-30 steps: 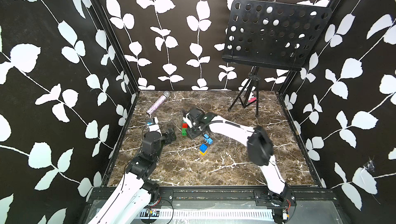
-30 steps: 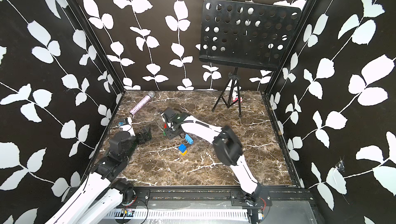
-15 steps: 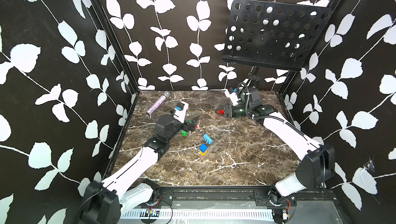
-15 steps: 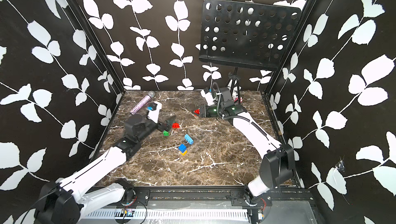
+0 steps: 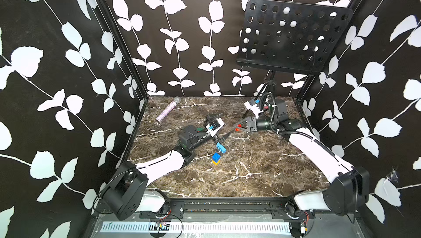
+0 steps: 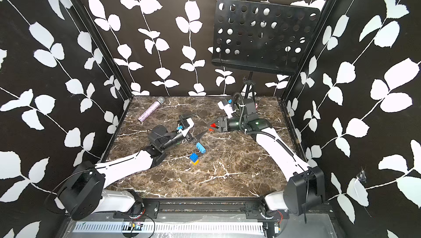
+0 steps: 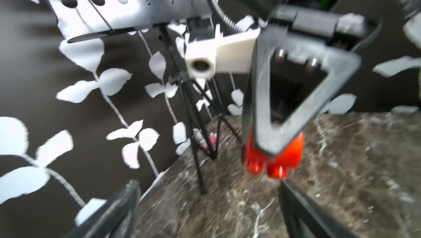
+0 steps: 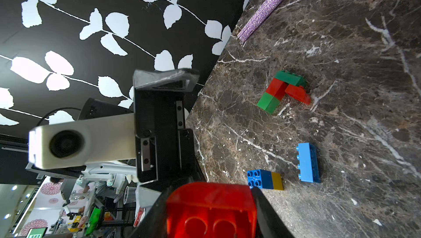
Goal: Assemble the letter r with lego
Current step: Pick up the lego brick from the center of the board.
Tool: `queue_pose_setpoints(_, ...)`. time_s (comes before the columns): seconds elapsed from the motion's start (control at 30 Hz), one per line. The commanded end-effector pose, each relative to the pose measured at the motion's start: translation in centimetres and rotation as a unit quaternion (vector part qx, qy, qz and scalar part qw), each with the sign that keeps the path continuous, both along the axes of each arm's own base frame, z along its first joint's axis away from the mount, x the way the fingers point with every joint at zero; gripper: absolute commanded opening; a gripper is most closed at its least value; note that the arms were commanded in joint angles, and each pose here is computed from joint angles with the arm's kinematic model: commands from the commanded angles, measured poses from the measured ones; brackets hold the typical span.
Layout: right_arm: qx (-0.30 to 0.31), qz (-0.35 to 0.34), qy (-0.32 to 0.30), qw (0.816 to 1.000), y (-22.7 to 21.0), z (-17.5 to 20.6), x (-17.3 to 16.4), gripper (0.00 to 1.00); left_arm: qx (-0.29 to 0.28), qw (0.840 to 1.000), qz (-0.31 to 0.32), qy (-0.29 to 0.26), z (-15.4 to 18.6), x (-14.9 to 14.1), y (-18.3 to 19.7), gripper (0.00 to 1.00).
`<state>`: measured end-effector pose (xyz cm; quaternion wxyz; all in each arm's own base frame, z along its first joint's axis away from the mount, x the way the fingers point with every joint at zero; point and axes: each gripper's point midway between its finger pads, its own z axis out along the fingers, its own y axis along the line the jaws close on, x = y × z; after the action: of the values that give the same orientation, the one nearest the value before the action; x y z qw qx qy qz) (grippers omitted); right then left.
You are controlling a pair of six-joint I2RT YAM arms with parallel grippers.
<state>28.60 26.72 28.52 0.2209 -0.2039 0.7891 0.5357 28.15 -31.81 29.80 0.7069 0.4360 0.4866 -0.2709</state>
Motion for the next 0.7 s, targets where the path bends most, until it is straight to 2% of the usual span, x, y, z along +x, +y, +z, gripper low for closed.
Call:
queue_pose_setpoints(0.0,0.019,0.015,-0.027,0.999,0.1,1.4,-0.5,0.49,-0.031,0.997,-0.075,-0.009,1.9,-2.3,-1.0,0.89)
queue_pose_setpoints(0.1,0.023,0.017,-0.027,0.999,0.3,1.5,-0.5,0.49,0.002,0.993,-0.118,0.014,0.2,-3.4,-1.9,0.87)
queue_pose_setpoints(0.23,0.033,0.018,-0.027,0.999,0.4,1.9,-0.3,0.49,0.014,0.993,-0.118,0.025,-0.9,-3.5,-1.9,0.85)
queue_pose_setpoints(0.43,0.034,0.035,-0.025,0.998,1.2,1.5,-0.8,0.49,-0.014,0.998,-0.066,0.02,-0.2,-1.3,-1.6,0.82)
queue_pose_setpoints(0.67,0.028,0.051,-0.031,0.998,2.0,1.0,-1.4,0.49,-0.051,0.996,-0.072,0.025,0.1,-0.4,-2.3,0.7)
